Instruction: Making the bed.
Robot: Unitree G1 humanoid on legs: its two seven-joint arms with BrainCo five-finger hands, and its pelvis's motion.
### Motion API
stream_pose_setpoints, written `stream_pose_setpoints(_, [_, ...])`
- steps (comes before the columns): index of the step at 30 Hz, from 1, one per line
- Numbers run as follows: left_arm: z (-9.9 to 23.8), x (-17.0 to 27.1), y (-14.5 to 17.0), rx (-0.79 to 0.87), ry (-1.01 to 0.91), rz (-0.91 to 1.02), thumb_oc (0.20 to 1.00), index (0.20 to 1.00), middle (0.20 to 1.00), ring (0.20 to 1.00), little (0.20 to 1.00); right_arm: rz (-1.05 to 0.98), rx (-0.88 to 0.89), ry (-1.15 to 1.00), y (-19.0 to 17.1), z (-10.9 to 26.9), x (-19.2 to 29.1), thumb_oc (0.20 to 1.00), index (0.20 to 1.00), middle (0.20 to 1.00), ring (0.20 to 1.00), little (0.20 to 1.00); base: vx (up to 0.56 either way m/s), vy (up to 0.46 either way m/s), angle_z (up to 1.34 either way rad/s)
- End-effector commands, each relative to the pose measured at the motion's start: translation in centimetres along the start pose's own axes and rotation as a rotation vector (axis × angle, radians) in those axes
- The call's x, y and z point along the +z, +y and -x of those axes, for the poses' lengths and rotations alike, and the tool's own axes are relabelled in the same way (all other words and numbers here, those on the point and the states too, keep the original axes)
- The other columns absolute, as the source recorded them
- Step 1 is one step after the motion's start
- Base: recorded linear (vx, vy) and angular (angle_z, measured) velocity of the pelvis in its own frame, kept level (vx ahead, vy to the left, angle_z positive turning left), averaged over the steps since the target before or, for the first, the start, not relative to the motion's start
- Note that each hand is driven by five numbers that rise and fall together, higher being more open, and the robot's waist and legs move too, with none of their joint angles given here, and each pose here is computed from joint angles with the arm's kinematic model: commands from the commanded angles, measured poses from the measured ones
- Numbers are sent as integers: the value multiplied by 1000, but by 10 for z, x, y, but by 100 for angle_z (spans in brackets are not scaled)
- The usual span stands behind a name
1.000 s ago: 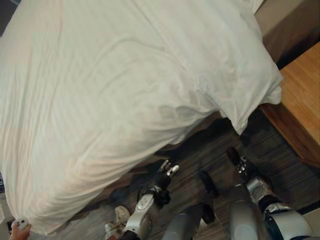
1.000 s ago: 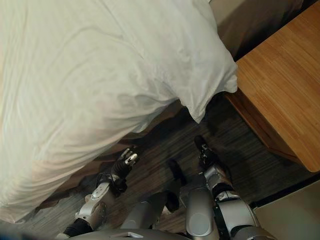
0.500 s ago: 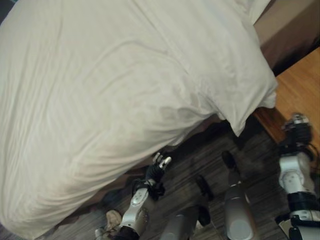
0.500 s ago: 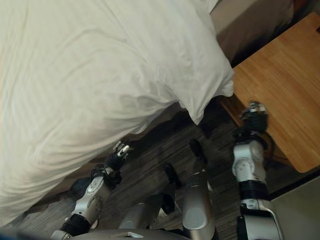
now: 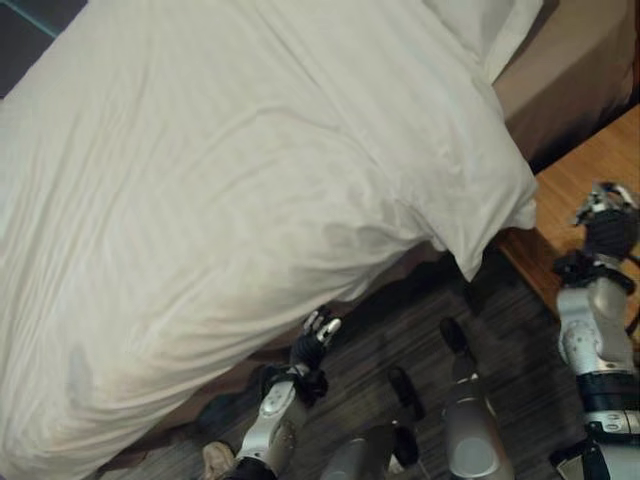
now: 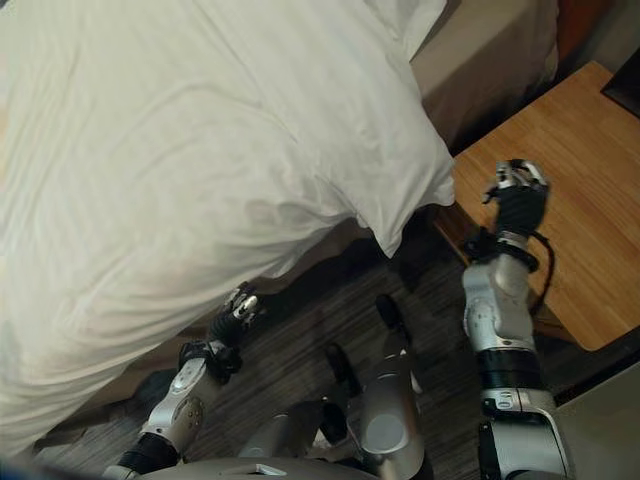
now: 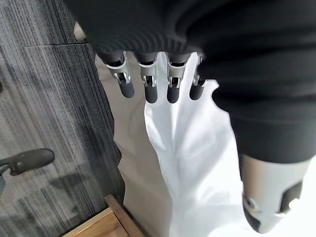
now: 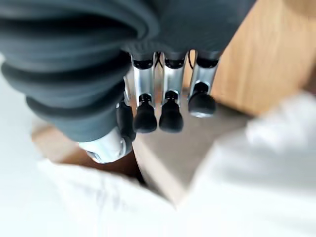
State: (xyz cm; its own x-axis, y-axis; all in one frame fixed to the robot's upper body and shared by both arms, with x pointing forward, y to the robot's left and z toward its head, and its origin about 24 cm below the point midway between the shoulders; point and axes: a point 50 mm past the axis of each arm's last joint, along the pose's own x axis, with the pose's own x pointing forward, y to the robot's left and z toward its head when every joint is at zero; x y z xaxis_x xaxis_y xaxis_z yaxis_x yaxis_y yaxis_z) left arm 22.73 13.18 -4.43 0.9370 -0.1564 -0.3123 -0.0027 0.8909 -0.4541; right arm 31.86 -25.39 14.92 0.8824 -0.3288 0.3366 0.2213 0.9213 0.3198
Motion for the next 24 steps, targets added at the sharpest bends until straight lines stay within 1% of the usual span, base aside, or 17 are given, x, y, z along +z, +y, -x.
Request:
stream_pose_setpoints(1, [1,6,6,-36,-4,-82,1000,1000,1000,1000,1000,-42,159,-34,47,-33,15,200,200,200,200,200,-2,10,-3])
stream_pose_setpoints(2, [1,6,6,-36,-4,-82,1000,1000,1000,1000,1000,-42,160,-34,47,-33,15,200,200,200,200,200,0,0,0])
stream_pose_setpoints(3, [1,5,7,-38,5,-84,1000,1000,1000,1000,1000,-27,201,-45,62,-41,21,200,200,200,200,200,0,0,0])
stream_pose_setpoints(5, [1,5,8,-32,7,-86,1000,1000,1000,1000,1000,-13,231,-61,74,-47,28,200,200,200,200,200,0,0,0])
stream_pose_setpoints(6, [1,5,8,-32,7,-86,1000,1000,1000,1000,1000,-13,231,-61,74,-47,28,200,200,200,200,200,0,0,0])
stream_pose_setpoints(7, [1,5,10,-29,8,-88,1000,1000,1000,1000,1000,-15,259,-78,86,-52,34,200,200,200,200,200,0,0,0])
stream_pose_setpoints(8, [1,5,10,-29,8,-88,1000,1000,1000,1000,1000,-15,259,-78,86,-52,34,200,200,200,200,200,0,0,0])
stream_pose_setpoints(9, [0,6,10,-29,7,-91,1000,1000,1000,1000,1000,-26,290,-81,100,-56,38,200,200,200,200,200,0,0,0])
stream_pose_setpoints(12, [-2,7,8,-33,5,-99,1000,1000,1000,1000,1000,-13,323,-89,111,-58,42,200,200,200,200,200,-4,-26,-4])
stream_pose_setpoints(14, [-6,12,4,-46,-7,-112,1000,1000,1000,1000,1000,4,324,-51,119,-62,37,200,200,200,200,200,-9,-43,-1])
stream_pose_setpoints(19, [-7,13,0,-67,-14,-102,1000,1000,1000,1000,1000,34,263,1,111,-78,35,200,200,200,200,200,-6,-39,1])
stream_pose_setpoints(21, [-7,12,-1,-79,-5,-104,1000,1000,1000,1000,1000,38,208,42,102,-86,32,200,200,200,200,200,1,-44,3])
stream_pose_setpoints(22, [-8,12,-1,-88,-1,-121,1000,1000,1000,1000,1000,58,150,83,93,-95,31,200,200,200,200,200,-2,-66,1])
stream_pose_setpoints(24, [-8,11,-2,-104,1,-123,1000,1000,1000,1000,1000,79,119,115,86,-100,29,200,200,200,200,200,-1,-33,0])
